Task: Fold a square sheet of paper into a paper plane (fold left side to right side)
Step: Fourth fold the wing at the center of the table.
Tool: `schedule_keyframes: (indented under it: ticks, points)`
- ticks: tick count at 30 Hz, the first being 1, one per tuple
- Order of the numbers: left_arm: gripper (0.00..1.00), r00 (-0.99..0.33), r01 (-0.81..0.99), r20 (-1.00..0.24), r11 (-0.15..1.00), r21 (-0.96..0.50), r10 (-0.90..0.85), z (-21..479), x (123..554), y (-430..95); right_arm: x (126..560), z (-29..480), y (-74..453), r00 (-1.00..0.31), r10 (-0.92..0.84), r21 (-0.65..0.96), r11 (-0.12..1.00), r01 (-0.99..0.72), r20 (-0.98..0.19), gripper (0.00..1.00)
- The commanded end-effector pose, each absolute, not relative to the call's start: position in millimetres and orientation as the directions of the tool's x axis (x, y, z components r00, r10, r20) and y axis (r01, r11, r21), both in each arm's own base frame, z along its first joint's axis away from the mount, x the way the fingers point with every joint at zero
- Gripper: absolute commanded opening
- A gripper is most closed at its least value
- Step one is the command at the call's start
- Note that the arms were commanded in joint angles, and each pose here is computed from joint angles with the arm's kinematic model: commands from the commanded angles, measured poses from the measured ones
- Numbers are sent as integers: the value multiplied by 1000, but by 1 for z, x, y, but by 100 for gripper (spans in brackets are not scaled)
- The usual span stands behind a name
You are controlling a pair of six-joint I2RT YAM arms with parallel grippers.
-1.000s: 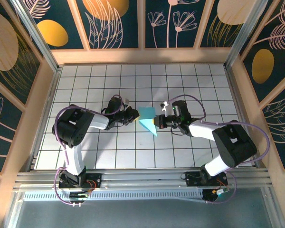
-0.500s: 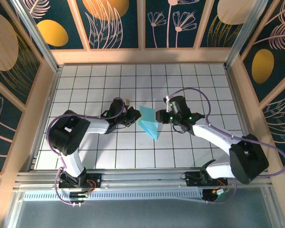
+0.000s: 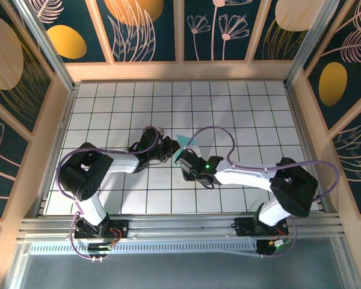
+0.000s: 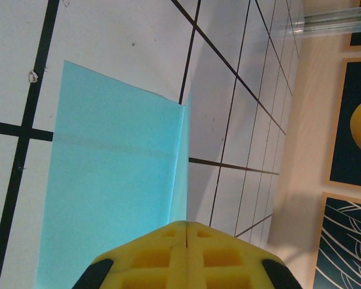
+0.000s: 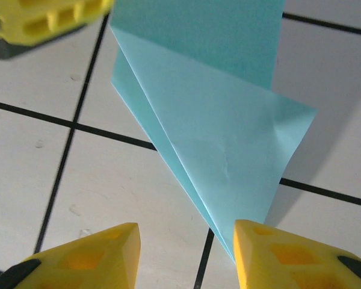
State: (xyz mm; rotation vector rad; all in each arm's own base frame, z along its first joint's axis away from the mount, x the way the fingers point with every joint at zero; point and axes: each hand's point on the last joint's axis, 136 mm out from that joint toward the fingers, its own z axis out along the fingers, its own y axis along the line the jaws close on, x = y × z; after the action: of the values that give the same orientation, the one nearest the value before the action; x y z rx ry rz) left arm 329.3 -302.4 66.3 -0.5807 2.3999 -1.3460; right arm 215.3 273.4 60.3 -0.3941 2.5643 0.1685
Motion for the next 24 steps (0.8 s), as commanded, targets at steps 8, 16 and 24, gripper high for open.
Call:
schedule_keyframes:
  ticks: [8,16,24]
  points:
    - [0,-851,-210,-66,453,-866,-521,72,330,-303,233,49,273,-783,-254,-86,964,-250,-568,45]
    - [0,-854,-210,-68,461,-863,-515,72,329,-304,238,42,277,-772,-272,-121,961,-249,-574,41]
    - [0,-853,-212,-69,465,-859,-517,71,329,-303,239,37,277,-771,-283,-137,958,-251,-571,33]
